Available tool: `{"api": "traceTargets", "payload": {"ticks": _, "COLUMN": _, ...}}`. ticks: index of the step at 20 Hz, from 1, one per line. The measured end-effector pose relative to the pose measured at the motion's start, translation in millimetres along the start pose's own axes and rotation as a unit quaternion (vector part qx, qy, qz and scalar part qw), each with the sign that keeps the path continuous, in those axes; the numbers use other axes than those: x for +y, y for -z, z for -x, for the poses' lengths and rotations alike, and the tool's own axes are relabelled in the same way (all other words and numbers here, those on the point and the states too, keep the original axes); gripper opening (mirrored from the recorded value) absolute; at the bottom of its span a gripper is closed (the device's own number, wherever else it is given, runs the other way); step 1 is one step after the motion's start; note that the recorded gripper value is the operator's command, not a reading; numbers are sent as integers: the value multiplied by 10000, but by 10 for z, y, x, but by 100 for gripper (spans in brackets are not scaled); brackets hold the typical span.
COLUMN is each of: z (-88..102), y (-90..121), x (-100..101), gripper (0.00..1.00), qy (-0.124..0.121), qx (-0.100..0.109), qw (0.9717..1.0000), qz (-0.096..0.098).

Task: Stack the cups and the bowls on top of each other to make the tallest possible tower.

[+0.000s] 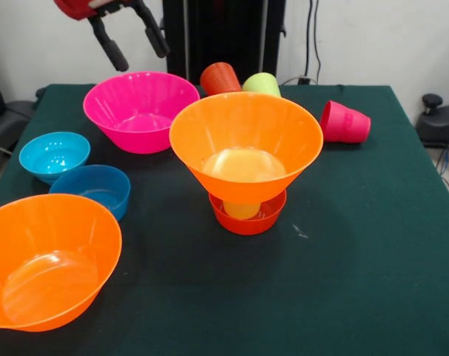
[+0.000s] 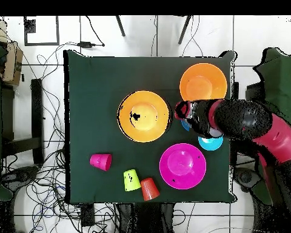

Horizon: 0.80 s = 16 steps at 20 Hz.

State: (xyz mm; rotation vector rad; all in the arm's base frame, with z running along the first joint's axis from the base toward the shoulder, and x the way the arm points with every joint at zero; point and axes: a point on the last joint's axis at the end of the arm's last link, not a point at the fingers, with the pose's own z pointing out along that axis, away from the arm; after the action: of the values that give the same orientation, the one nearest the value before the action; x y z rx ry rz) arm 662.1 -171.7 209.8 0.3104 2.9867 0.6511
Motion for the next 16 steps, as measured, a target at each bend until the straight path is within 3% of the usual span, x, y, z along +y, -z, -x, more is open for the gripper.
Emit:
{"api": "traceTargets", "payload": {"ticks": 5, "z": 240, "y": 254, "x": 90, "gripper": 100, "qy": 78, "qx": -74, "qw": 9996, "qz": -247}}
{"api": "traceTargets", "payload": {"ticks": 9, "z": 398, "y": 394, "x": 174, "gripper": 100, "qy": 122, "qx": -254, "qw": 9985, "qz": -465}}
{"api": "traceTargets", "payload": {"ticks": 16, "z": 584, "y": 531, "x": 278, "gripper": 100, "qy": 145, "qx": -491, "qw": 9962, "qz": -702}}
